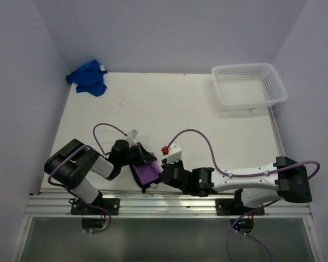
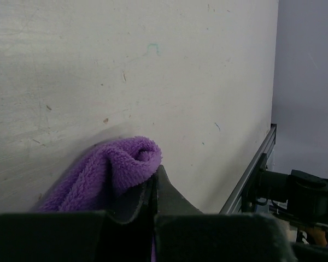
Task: Roll the towels
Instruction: Roll the towel
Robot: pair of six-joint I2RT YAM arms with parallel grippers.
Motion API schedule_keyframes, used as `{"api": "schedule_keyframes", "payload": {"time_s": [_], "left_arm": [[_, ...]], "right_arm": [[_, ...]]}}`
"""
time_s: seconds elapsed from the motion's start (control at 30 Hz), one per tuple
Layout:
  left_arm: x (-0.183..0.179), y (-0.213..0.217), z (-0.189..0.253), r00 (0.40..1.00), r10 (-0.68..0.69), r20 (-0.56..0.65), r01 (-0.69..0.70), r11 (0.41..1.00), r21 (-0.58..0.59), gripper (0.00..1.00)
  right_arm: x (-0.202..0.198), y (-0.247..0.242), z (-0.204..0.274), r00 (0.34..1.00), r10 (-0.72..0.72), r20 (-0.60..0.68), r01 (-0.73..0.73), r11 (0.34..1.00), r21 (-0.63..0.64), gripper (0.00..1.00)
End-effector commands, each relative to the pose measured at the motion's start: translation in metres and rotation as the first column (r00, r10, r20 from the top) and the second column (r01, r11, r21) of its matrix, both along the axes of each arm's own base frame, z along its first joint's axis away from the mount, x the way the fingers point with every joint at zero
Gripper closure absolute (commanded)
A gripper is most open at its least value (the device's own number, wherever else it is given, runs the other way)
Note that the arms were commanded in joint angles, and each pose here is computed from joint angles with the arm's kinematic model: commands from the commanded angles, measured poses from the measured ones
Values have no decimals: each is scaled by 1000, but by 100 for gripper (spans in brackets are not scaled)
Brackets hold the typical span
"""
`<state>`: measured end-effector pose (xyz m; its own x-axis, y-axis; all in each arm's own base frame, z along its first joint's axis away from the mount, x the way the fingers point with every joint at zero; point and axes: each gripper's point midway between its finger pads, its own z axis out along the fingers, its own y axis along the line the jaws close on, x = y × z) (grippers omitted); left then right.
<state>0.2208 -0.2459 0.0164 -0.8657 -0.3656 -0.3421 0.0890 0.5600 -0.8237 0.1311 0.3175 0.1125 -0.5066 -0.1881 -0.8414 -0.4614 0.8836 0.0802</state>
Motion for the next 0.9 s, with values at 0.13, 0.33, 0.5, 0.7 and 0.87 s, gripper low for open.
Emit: {"api": "schedule_keyframes", "payload": {"time_s": [0.13,0.33,0.5,0.7,0.87], "left_arm": [[-11,21,-28,999,36,-34,-31,991,131,100],[-13,22,-30,999,36,-34,-31,990,140,100],[-13,23,-29,999,34,-32,-29,989,142,100],[-13,24,-29,999,37,-26,-33,988,149,100],[-12,25,-28,999,38,-22,-34,987,154,100]], "right_arm": [[34,10,-13,960,-56,-273,140,944,297,79],[42,22,-29,919,-13,-395,186,896,403,73],[39,36,-44,898,21,-439,175,899,402,69],[34,41,-62,879,28,-475,170,914,369,61],[26,40,-73,865,48,-499,152,924,352,53]]}}
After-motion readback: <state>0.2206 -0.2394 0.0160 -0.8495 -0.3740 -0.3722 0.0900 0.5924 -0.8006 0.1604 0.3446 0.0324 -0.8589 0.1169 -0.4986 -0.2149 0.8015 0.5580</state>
